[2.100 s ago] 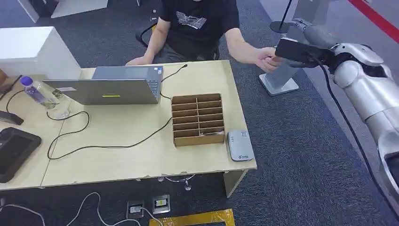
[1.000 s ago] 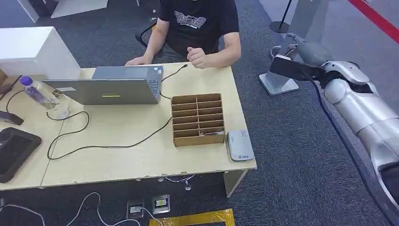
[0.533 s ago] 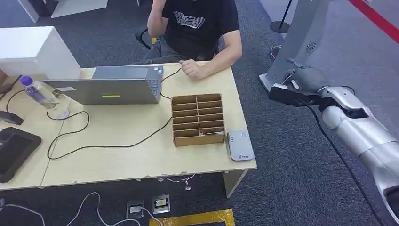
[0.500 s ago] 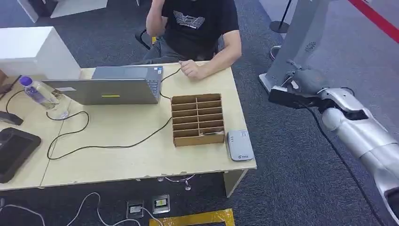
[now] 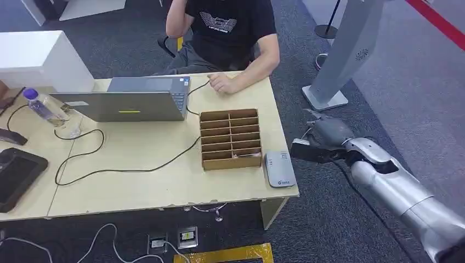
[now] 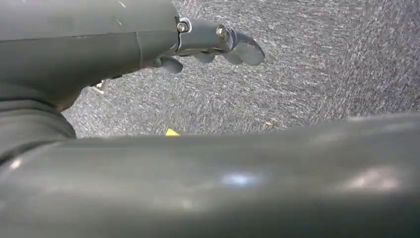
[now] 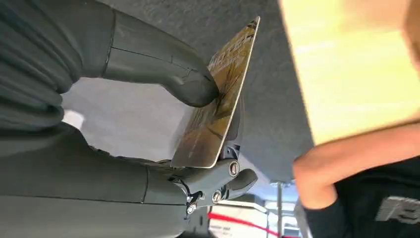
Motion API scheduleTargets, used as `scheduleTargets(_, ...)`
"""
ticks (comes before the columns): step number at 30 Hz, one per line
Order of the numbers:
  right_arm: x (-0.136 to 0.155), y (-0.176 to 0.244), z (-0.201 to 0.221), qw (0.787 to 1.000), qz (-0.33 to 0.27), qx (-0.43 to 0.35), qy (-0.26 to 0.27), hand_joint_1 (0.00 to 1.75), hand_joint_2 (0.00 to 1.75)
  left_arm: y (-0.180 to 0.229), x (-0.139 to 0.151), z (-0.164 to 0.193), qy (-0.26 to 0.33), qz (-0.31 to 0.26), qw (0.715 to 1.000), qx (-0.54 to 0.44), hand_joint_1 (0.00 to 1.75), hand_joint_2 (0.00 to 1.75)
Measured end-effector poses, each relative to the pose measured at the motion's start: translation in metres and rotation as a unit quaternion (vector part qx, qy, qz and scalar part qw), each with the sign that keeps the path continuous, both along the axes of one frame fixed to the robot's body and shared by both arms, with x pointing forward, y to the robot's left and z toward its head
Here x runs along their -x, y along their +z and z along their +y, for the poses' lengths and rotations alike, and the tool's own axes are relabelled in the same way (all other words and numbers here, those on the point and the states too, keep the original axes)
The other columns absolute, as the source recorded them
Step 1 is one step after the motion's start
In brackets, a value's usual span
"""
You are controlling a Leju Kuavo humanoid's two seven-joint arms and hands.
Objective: Pass the card to the sensor for recognition and then transmit it.
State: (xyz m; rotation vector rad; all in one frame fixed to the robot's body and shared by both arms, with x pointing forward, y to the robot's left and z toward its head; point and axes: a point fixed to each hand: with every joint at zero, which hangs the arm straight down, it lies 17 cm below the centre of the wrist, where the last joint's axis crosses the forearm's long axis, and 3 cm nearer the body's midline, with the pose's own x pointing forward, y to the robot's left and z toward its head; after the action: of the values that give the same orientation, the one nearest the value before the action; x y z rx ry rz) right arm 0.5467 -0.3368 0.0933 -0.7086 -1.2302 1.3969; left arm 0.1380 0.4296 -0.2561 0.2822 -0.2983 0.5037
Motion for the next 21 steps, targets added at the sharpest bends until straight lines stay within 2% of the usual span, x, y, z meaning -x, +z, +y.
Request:
scheduleTargets(10, 0.018, -0.021, 0.023, 0.999, 0.020, -0.020, 0.014, 1.75, 1.75, 0.001, -0.001, 0.002, 0.000, -0.002, 1.000, -0.001, 0.00, 0.00)
scheduleTargets(21, 0.030, -0.042, 0.027, 0.998, 0.042, -0.035, 0.009, 1.75, 1.75, 0.001, 0.000, 0.006, 0.004, -0.001, 1.000, -0.005, 0.00, 0.00)
